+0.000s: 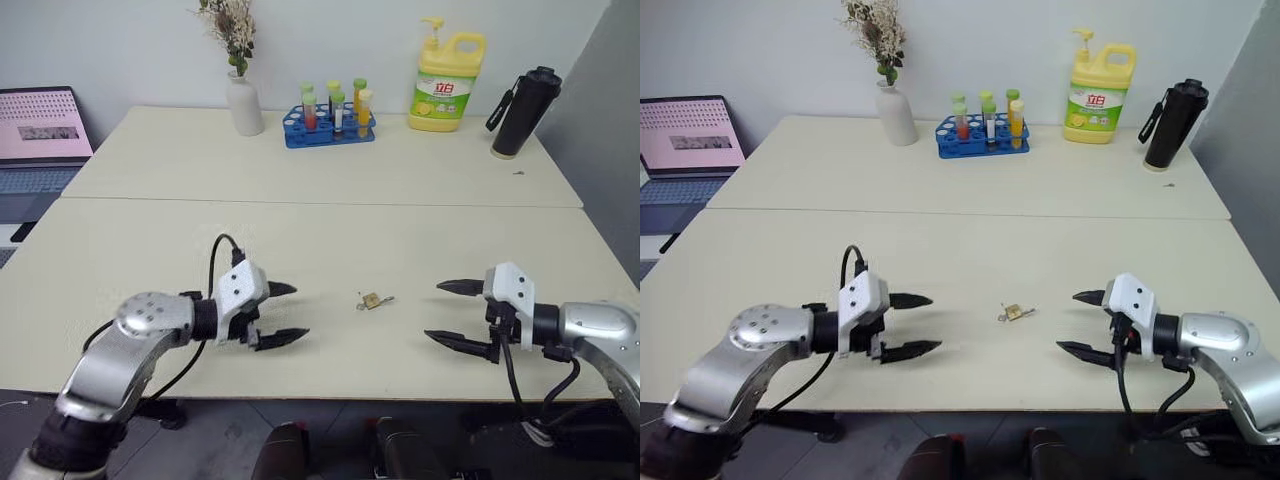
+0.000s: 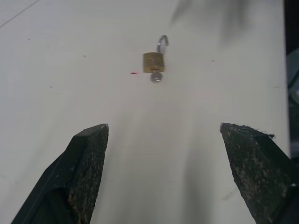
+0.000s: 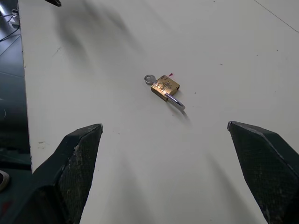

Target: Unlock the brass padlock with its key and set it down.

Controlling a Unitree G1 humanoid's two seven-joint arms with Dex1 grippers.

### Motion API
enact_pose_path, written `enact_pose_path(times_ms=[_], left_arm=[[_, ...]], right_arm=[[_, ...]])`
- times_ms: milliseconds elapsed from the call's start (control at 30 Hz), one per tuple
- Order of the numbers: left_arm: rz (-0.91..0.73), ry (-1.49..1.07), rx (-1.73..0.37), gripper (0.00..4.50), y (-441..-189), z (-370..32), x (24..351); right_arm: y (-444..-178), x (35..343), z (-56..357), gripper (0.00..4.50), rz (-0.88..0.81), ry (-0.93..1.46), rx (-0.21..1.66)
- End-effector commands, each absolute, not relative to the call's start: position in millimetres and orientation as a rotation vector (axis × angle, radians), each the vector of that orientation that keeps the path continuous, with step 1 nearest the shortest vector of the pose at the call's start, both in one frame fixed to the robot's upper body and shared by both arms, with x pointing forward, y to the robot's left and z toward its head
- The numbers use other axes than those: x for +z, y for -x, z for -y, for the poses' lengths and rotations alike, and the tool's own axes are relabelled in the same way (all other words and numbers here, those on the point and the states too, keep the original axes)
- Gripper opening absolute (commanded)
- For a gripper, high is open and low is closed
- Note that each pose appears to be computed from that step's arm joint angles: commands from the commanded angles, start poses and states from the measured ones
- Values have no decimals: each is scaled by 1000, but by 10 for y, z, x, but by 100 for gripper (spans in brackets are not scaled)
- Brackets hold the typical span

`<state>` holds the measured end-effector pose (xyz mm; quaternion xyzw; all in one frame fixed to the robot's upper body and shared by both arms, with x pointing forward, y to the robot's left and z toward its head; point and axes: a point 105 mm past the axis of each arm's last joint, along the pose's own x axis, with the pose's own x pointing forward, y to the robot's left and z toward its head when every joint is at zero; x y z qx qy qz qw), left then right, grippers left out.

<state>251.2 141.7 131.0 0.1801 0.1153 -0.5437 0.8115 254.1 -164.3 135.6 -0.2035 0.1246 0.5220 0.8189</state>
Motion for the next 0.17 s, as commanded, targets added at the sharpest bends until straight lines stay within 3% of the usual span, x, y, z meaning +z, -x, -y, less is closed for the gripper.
enact_pose_path(times_ms=[33, 167], left_arm=[[-204, -402, -1156, 400, -2476, -1394, 1434], [-192, -388, -1162, 400, -2460, -1364, 1424]], right_arm=[[-2548, 1420, 1636, 450, -243, 467, 1150], [-2568, 1405, 1622, 450, -251, 479, 1180]])
